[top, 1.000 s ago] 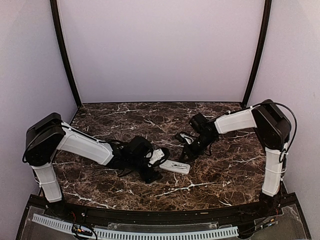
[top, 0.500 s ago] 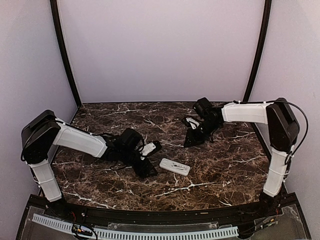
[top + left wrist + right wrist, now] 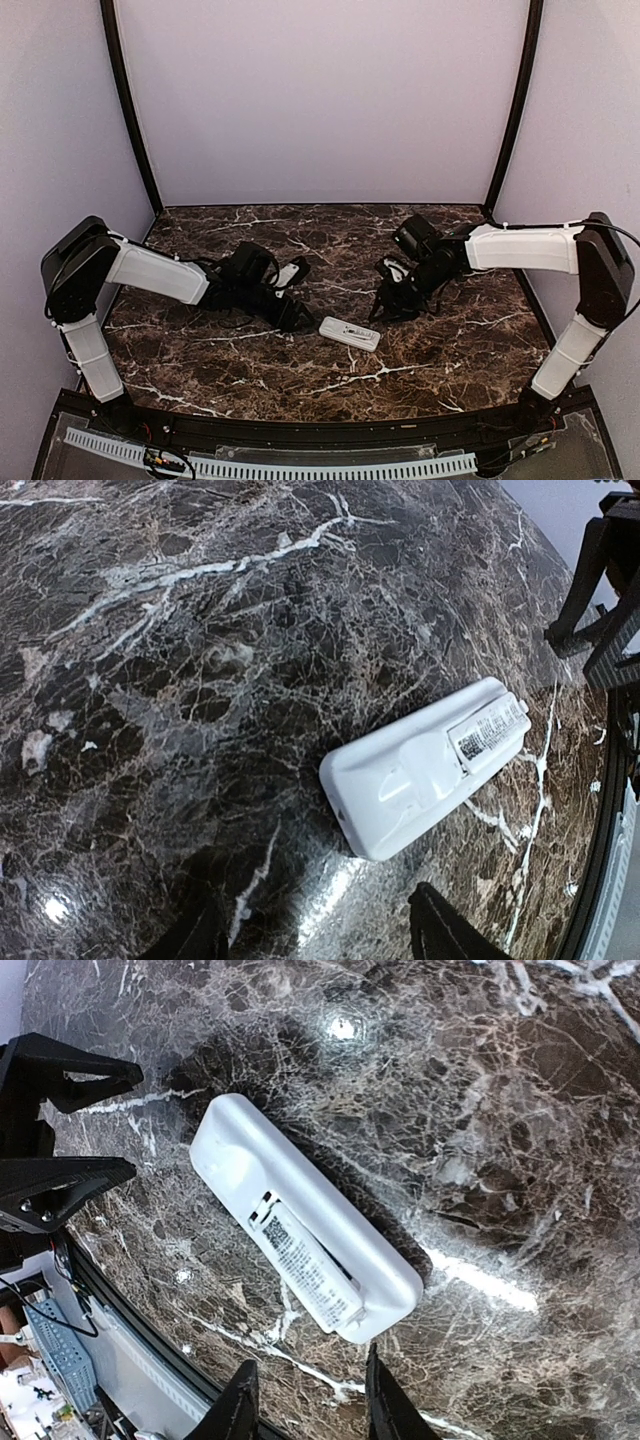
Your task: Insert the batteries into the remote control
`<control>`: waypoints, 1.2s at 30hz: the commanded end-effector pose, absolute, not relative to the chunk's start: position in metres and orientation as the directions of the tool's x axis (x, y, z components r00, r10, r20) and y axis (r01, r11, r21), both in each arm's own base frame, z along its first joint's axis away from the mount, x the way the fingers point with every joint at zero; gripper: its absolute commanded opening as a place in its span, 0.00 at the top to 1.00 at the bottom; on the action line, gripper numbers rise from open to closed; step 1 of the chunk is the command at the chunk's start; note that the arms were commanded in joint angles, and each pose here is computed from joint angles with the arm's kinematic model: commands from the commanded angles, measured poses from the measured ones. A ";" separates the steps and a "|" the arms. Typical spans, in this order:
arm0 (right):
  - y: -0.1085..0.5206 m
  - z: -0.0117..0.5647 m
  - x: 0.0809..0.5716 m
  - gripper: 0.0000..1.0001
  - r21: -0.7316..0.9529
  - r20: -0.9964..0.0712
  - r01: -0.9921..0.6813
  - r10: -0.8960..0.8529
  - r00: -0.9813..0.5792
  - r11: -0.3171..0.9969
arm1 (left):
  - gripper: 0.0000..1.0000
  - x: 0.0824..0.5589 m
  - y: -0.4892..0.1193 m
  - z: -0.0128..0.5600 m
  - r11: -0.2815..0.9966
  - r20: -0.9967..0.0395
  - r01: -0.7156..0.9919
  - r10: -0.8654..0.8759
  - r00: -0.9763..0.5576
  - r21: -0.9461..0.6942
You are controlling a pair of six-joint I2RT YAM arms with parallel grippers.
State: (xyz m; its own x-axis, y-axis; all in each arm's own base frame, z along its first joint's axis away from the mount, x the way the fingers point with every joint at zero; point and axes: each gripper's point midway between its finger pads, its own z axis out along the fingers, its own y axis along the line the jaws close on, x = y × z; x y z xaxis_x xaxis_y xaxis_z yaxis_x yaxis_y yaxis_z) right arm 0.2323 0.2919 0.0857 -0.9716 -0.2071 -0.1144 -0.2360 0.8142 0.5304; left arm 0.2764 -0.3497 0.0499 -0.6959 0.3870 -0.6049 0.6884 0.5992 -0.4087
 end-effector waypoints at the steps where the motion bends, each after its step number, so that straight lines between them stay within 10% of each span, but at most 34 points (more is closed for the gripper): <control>1: 0.308 0.112 0.246 0.63 0.522 -0.282 -0.397 -0.287 -0.915 0.755 | 0.37 0.284 -0.348 0.060 0.595 -0.650 0.702 0.362 -0.668 -0.391; 15: 0.325 0.105 0.228 0.47 0.063 -0.561 -0.975 -0.800 -0.211 0.213 | 0.32 0.295 -0.352 0.065 0.551 -0.716 0.723 0.292 -0.634 -0.416; 36: 0.302 0.040 0.218 0.49 0.136 -0.378 -0.946 -0.868 -0.323 0.293 | 0.32 0.284 -0.348 0.039 0.546 -0.669 0.717 0.338 -0.662 -0.434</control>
